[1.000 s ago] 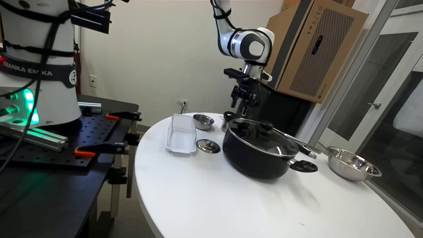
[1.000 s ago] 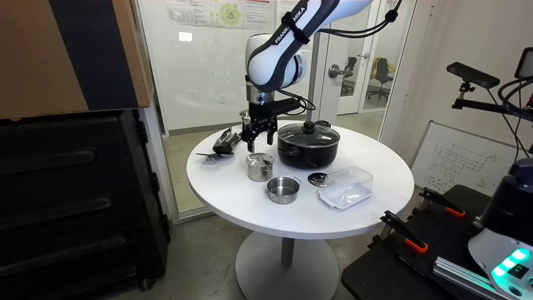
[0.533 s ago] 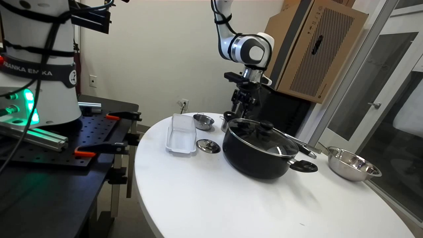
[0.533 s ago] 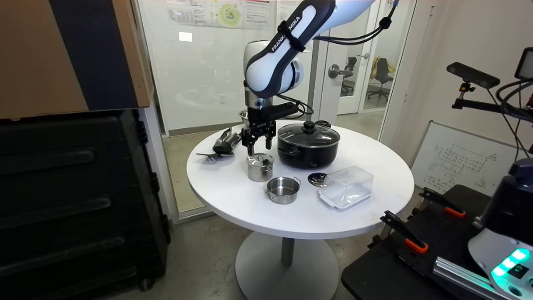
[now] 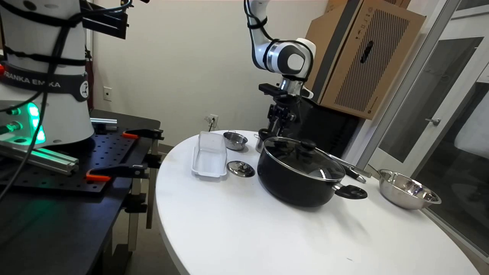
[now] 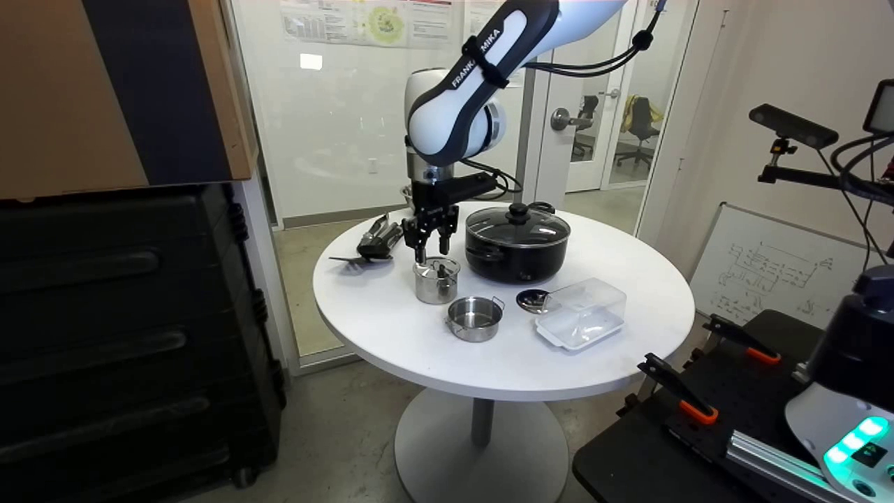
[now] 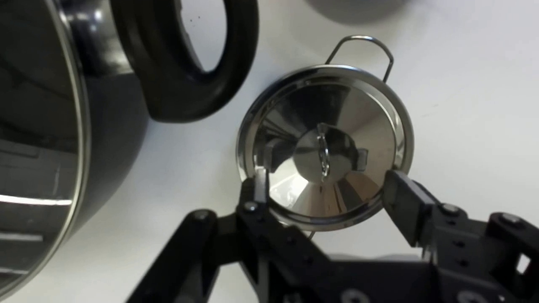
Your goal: Remove the lid from the pot and put it on the table
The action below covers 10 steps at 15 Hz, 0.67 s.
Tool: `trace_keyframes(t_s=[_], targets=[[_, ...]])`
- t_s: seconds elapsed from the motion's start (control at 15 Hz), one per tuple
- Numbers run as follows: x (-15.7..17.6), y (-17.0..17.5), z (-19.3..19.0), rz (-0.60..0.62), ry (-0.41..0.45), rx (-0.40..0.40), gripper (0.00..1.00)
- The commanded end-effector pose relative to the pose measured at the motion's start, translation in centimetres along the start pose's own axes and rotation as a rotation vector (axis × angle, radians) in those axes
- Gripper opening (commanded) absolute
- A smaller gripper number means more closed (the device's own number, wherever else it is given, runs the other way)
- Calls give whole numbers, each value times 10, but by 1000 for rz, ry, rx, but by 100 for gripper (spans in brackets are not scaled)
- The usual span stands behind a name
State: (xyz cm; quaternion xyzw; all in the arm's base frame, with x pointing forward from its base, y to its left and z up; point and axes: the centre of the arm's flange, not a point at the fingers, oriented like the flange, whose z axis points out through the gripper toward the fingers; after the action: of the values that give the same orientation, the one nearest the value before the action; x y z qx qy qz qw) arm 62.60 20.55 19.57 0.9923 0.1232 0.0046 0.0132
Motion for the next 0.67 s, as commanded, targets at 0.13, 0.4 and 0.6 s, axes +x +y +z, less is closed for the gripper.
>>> trace_keyframes(t_s=[0.13,0.4,0.6], targets=[[3,-7,2,2,1,-9,45],[2,-7,6,5,-6,-12,30],[1,-7,6,10,-11,-14,1]])
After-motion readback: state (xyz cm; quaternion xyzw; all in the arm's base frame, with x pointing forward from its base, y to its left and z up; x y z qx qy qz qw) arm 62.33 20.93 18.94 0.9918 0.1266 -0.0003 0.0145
